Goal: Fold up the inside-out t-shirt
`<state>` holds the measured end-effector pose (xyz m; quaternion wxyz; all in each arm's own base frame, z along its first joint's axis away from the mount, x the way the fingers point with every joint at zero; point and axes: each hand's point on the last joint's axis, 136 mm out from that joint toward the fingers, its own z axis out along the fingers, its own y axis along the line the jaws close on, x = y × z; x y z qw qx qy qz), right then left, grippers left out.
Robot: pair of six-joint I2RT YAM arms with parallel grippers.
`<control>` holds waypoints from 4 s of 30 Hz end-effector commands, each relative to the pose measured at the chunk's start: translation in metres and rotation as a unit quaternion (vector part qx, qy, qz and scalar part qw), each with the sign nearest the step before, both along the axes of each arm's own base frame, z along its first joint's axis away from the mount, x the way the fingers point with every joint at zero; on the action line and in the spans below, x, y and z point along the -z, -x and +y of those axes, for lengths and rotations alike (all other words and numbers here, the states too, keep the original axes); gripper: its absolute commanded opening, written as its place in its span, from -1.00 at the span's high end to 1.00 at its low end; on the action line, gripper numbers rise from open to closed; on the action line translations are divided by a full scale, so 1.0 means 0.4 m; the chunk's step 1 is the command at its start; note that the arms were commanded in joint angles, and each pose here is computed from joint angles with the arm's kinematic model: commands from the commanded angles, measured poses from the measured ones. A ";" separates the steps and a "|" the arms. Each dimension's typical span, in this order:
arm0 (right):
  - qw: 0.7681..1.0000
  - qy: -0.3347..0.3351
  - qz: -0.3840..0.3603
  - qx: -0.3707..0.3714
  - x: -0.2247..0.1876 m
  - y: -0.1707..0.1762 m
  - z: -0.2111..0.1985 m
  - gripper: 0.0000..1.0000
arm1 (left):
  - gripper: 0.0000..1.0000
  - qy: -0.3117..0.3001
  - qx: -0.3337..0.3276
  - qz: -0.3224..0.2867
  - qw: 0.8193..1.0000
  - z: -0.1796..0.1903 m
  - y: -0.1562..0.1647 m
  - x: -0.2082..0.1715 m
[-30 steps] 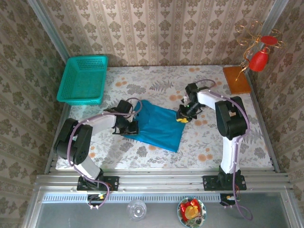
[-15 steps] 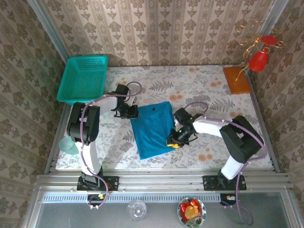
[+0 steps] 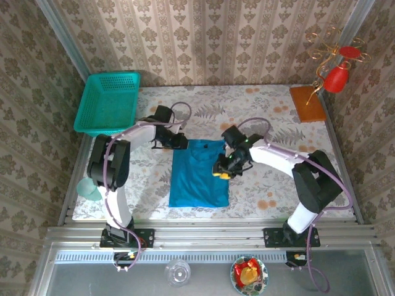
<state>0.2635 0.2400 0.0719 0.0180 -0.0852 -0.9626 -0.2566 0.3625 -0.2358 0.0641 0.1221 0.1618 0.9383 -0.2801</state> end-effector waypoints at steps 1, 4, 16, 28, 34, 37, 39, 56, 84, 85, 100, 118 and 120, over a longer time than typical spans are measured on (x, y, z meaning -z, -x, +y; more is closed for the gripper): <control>0.998 0.058 0.000 0.001 0.004 -0.048 -0.107 0.33 | 0.62 0.012 -0.024 -0.034 0.999 0.037 -0.002 -0.073; 0.996 0.093 -0.005 0.014 0.014 -0.123 -0.164 0.28 | 0.61 -0.001 -0.033 -0.035 0.999 0.069 0.030 -0.076; 0.997 0.078 -0.005 0.017 0.071 -0.299 -0.133 0.20 | 0.61 -0.023 -0.062 0.002 0.998 0.128 0.172 -0.022; 0.999 0.020 -0.024 0.015 0.034 -0.326 -0.064 0.80 | 0.61 -0.025 -0.067 0.007 0.997 0.139 0.194 -0.009; 0.999 0.015 -0.037 0.013 0.010 -0.339 -0.066 1.00 | 0.61 -0.024 -0.067 0.008 0.997 0.139 0.197 -0.005; 1.000 0.012 -0.026 0.012 0.041 -0.345 -0.073 1.00 | 0.61 -0.024 -0.066 0.011 0.997 0.139 0.200 0.001; 1.000 0.018 -0.018 0.014 0.072 -0.351 -0.085 0.93 | 0.61 -0.026 -0.066 0.014 0.997 0.140 0.203 0.007; 0.993 0.106 -0.043 0.003 0.037 -0.374 -0.168 0.35 | 0.61 -0.026 -0.068 0.016 0.997 0.146 0.211 0.015; 0.981 0.191 -0.009 -0.042 0.155 -0.387 -0.146 0.29 | 0.61 -0.031 -0.068 0.019 0.997 0.162 0.222 0.023; 0.980 0.192 -0.013 -0.041 0.147 -0.389 -0.147 0.30 | 0.61 -0.031 -0.069 0.018 0.997 0.162 0.222 0.021; 0.979 0.191 -0.050 -0.041 0.027 -0.392 -0.143 0.29 | 0.61 -0.031 -0.074 0.012 0.997 0.168 0.224 0.015; 0.973 0.225 0.017 -0.059 0.198 -0.348 -0.137 0.34 | 0.61 -0.042 -0.076 0.012 0.996 0.185 0.239 0.018; 0.974 0.220 0.016 -0.056 0.201 -0.348 -0.134 0.45 | 0.61 -0.041 -0.078 0.010 0.996 0.187 0.237 0.016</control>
